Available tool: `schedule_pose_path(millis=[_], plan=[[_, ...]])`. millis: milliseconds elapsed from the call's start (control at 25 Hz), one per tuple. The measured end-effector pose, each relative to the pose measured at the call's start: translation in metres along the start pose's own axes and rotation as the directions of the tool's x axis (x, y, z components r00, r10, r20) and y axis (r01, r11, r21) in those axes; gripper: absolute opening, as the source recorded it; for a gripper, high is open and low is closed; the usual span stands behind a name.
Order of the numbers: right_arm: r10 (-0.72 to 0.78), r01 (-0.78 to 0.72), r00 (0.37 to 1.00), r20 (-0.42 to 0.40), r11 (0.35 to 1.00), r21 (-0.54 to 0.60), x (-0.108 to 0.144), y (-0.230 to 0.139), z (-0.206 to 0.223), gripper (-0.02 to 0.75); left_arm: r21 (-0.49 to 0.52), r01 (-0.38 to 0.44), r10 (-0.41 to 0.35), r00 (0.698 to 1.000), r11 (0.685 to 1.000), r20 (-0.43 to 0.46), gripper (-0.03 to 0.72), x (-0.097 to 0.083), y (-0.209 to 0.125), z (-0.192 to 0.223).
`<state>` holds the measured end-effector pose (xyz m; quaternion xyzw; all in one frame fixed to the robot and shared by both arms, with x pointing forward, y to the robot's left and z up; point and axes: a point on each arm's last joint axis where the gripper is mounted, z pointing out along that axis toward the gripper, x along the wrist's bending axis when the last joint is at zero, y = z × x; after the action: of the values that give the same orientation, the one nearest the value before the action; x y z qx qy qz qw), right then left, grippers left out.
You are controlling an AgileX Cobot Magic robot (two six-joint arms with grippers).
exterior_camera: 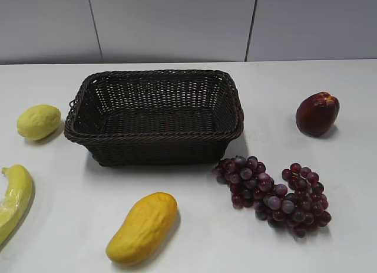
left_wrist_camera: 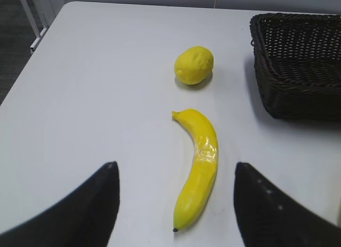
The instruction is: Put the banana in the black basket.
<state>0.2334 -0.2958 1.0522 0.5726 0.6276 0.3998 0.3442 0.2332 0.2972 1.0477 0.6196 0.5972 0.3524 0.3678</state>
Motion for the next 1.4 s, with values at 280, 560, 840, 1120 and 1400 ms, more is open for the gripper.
schedule_pose_path(millis=[280, 560, 840, 1120, 1400], plan=[[0.000, 0.000, 1.000, 0.000, 1.000, 0.000, 0.000, 0.000, 0.000, 0.555, 0.000, 0.000, 0.000, 1.000, 1.000, 0.000, 0.663, 0.000, 0.000, 0.000], [0.000, 0.000, 1.000, 0.000, 1.000, 0.000, 0.000, 0.000, 0.000, 0.555, 0.000, 0.000, 0.000, 1.000, 1.000, 0.000, 0.646, 0.000, 0.000, 0.000], [0.000, 0.000, 1.000, 0.000, 1.000, 0.000, 0.000, 0.000, 0.000, 0.555, 0.038, 0.003, -0.003, 1.000, 0.999, 0.001, 0.585, 0.001, 0.012, 0.007], [0.000, 0.000, 1.000, 0.000, 1.000, 0.000, 0.000, 0.000, 0.000, 0.555, 0.018, 0.012, -0.012, 1.000, 1.000, 0.003, 0.580, 0.003, 0.052, 0.039], [0.000, 0.000, 1.000, 0.000, 1.000, 0.000, 0.000, 0.000, 0.000, 0.555, 0.176, 0.060, -0.069, 0.997, 0.983, 0.046, 0.580, 0.000, 0.067, 0.093]])
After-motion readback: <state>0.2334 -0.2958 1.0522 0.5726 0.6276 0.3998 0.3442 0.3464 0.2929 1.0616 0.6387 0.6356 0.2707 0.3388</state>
